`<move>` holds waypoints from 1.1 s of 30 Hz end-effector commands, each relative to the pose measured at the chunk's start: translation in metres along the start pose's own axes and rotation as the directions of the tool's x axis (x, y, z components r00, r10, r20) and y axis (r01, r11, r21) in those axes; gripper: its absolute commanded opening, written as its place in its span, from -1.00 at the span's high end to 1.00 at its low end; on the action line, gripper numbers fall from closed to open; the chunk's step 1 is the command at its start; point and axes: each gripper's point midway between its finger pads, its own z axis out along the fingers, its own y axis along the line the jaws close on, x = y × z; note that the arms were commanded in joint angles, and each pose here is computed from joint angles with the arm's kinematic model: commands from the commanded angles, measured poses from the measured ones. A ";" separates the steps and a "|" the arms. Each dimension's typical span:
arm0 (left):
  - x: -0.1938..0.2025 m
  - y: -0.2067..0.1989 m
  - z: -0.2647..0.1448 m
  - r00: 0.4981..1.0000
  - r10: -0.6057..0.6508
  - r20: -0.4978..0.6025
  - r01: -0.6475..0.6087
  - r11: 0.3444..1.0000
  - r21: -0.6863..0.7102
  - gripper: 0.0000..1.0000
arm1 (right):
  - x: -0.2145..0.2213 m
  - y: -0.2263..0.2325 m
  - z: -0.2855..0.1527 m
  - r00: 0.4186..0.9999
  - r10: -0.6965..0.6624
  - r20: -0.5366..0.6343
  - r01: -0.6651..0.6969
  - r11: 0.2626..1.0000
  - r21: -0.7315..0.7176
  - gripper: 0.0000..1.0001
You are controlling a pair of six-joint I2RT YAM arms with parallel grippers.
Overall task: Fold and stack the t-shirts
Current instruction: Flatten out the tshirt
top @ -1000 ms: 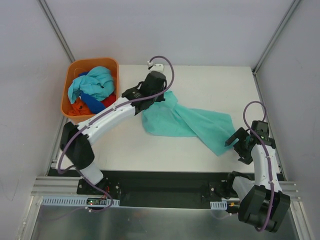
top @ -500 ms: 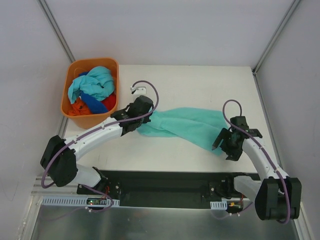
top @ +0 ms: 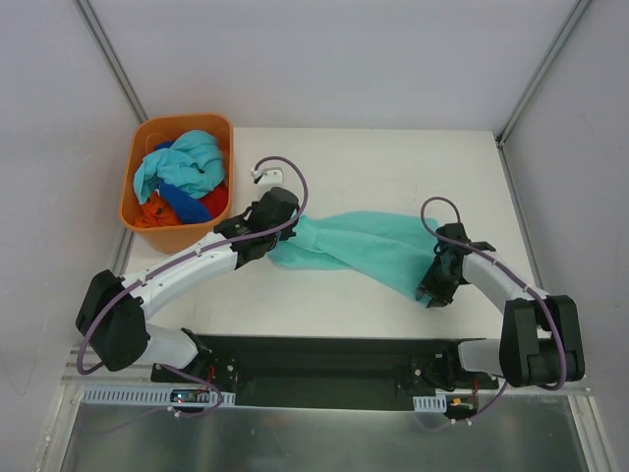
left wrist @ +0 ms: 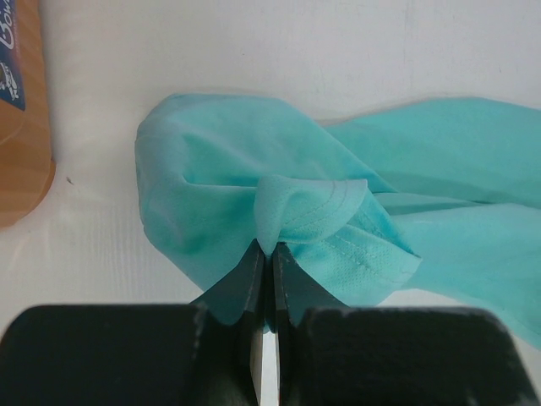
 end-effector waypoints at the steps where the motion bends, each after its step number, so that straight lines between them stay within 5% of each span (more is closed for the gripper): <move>1: -0.017 -0.003 -0.005 0.997 -0.052 0.056 0.052 0.999 0.005 1.00 | -0.006 0.020 0.008 1.000 0.027 0.003 -0.027 0.998 -0.062 0.45; 5: -0.027 -0.001 -0.017 0.994 -0.062 0.088 0.060 0.998 0.025 1.00 | -0.017 0.028 -0.007 0.997 0.011 0.077 -0.001 0.993 -0.122 0.98; 9: -0.060 -0.010 -0.058 0.982 -0.090 0.165 0.065 0.987 0.149 1.00 | -0.031 0.033 -0.077 0.961 -0.037 0.273 0.098 0.972 -0.213 0.99; 14: -0.123 -0.024 -0.160 0.932 -0.155 0.327 0.005 0.909 0.417 1.00 | -0.033 0.034 -0.241 0.783 -0.016 0.621 0.310 0.877 -0.368 0.99; 19: -0.166 -0.031 -0.318 0.844 -0.273 0.462 -0.195 0.647 0.737 1.00 | 0.011 0.017 -0.362 0.615 0.087 0.783 0.492 0.734 -0.468 0.99; 22: -0.167 -0.030 -0.398 0.806 -0.312 0.502 -0.339 0.452 0.825 1.00 | 0.036 0.002 -0.417 0.513 0.168 0.842 0.574 0.661 -0.482 0.99; 25: -0.171 -0.026 -0.443 0.784 -0.335 0.522 -0.410 0.351 0.842 1.00 | 0.053 -0.009 -0.454 0.442 0.229 0.867 0.624 0.615 -0.481 0.99; 30: -0.192 -0.027 -0.455 0.759 -0.367 0.538 -0.415 0.365 0.834 1.00 | 0.050 -0.009 -0.478 0.402 0.254 0.879 0.638 0.611 -0.469 0.99; 33: -0.219 -0.035 -0.413 0.747 -0.366 0.555 -0.335 0.514 0.790 1.00 | 0.017 -0.006 -0.472 0.389 0.256 0.885 0.561 0.696 -0.449 0.99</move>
